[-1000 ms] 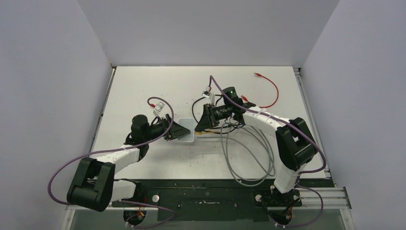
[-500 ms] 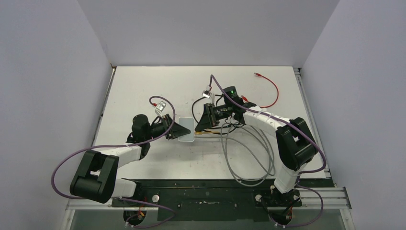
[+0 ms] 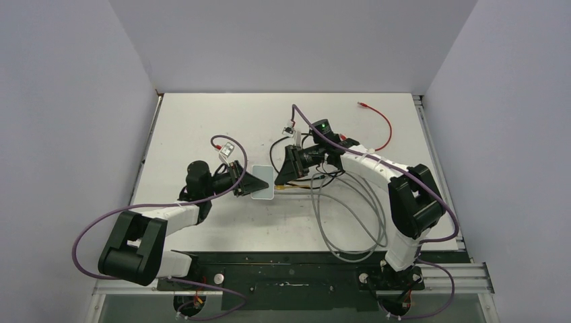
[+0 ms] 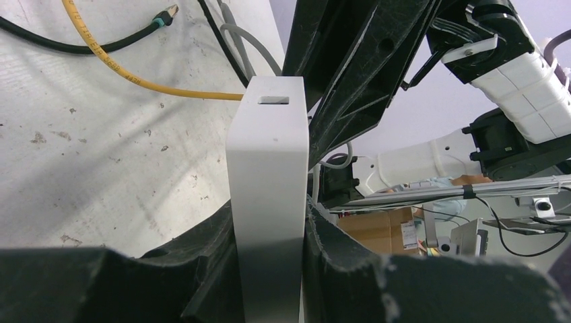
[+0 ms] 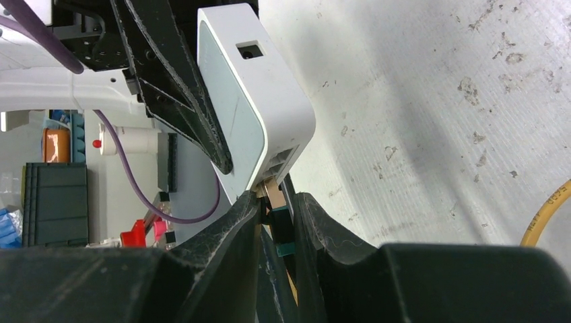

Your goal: Pull the plug from the switch port

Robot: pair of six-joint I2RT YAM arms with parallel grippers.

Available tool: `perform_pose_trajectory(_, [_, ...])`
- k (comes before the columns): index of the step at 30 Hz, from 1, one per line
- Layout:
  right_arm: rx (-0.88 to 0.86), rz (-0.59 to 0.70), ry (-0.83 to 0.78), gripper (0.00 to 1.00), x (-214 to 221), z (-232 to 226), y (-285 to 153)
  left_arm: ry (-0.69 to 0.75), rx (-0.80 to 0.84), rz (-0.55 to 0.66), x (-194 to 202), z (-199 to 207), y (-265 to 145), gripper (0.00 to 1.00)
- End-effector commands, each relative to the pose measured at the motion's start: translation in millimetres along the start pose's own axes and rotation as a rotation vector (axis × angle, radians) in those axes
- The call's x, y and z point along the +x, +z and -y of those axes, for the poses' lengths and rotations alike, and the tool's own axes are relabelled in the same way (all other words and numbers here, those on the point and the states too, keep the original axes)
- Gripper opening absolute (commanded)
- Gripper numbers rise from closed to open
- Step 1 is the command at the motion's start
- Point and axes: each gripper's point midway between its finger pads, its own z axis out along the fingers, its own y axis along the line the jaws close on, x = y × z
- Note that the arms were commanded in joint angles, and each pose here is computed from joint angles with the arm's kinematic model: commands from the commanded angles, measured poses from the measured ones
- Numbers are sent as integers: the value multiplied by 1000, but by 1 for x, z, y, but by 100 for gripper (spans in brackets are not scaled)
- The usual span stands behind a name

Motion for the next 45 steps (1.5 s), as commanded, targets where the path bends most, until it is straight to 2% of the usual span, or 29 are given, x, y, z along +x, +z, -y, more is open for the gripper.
perform_pose_trajectory(1, [161, 21, -13, 5, -8, 34, -4, 136, 90, 20, -13, 34, 1, 0])
perform_pose_trajectory(15, [192, 52, -4, 5, -6, 43, -24, 143, 68, 70, -19, 34, -9, 0])
perform_pose_trajectory(23, [173, 89, -31, 5, -17, 34, -33, 139, 59, 48, -18, 32, -7, 0])
perform_pose_trajectory(36, [156, 256, -95, 5, -72, 2, -52, 157, 16, -123, 20, 27, 25, 0])
perform_pose_trajectory(45, [159, 446, -93, 5, -114, -18, -104, 145, 10, -173, 39, 22, 38, 0])
